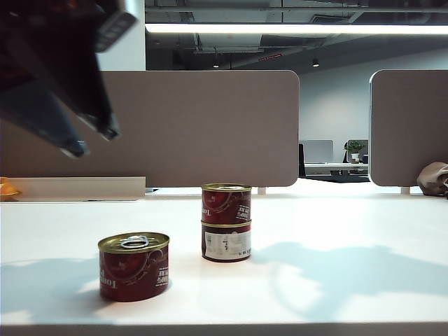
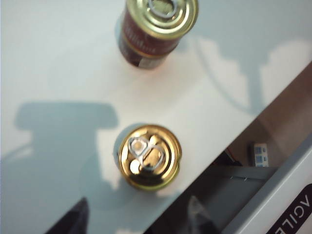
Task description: Pick up the cans one by one and stack them together.
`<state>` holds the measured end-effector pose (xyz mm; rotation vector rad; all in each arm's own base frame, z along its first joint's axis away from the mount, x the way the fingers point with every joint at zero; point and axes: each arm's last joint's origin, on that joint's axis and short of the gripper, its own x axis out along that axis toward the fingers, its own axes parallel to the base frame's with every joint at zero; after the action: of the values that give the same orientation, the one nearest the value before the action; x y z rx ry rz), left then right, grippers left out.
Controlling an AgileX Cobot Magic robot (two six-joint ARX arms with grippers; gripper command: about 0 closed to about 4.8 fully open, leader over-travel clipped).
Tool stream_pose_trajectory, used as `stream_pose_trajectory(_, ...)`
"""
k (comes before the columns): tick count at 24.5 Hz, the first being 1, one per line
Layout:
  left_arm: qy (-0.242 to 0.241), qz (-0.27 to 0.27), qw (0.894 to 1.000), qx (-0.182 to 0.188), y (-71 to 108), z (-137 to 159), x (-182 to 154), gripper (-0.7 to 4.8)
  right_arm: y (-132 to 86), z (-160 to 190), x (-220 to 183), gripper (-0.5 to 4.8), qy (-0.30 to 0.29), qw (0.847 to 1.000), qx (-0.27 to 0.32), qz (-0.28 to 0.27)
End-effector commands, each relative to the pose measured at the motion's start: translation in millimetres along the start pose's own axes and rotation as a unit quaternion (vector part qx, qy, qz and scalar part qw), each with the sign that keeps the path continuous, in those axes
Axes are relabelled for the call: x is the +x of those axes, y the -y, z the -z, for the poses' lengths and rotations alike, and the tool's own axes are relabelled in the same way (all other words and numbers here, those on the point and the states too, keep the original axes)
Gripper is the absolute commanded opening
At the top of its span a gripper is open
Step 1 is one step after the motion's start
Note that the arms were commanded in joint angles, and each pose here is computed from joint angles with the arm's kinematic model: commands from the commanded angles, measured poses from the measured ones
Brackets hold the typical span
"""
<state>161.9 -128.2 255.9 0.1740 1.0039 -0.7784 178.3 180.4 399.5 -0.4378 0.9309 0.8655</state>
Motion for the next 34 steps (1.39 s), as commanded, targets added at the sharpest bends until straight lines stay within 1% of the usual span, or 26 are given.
stream_pose_trajectory(1,-0.009,-0.002,0.999,0.035,0.9,-21,10,3.39,-5,12,-30,-0.03,0.033,0.999,0.000,0.002)
stream_pose_trajectory(4,-0.025,0.000,0.999,0.044,-0.7,-27,19,3.79,-8,22,-47,-0.03,0.052,0.999,-0.002,0.005)
stream_pose_trajectory(8,-0.058,0.003,0.997,0.046,-0.6,-27,34,3.83,-11,36,-66,-0.03,0.062,0.998,-0.003,0.006)
stream_pose_trajectory(11,-0.084,0.006,0.995,0.057,-2.3,-25,43,4.08,-13,43,-76,-0.03,0.070,0.998,-0.004,0.008)
stream_pose_trajectory(16,-0.112,0.010,0.992,0.059,-1.3,-23,56,4.09,-14,54,-89,-0.03,0.084,0.996,-0.003,0.034)
stream_pose_trajectory(19,-0.127,0.017,0.990,0.059,-0.3,-21,63,4.09,-15,58,-94,-0.03,0.087,0.996,-0.003,0.036)
stream_pose_trajectory(21,-0.131,0.027,0.989,0.059,1.0,-21,67,4.09,-16,61,-96,-0.03,0.086,0.996,-0.003,0.038)
stream_pose_trajectory(26,-0.140,0.032,0.987,0.071,6.1,-21,81,4.08,-16,64,-98,-0.03,0.078,0.996,-0.002,0.039)
stream_pose_trajectory(34,-0.161,0.018,0.984,0.067,1.8,-19,99,4.08,-17,69,-104,-0.03,0.088,0.995,-0.003,0.040)
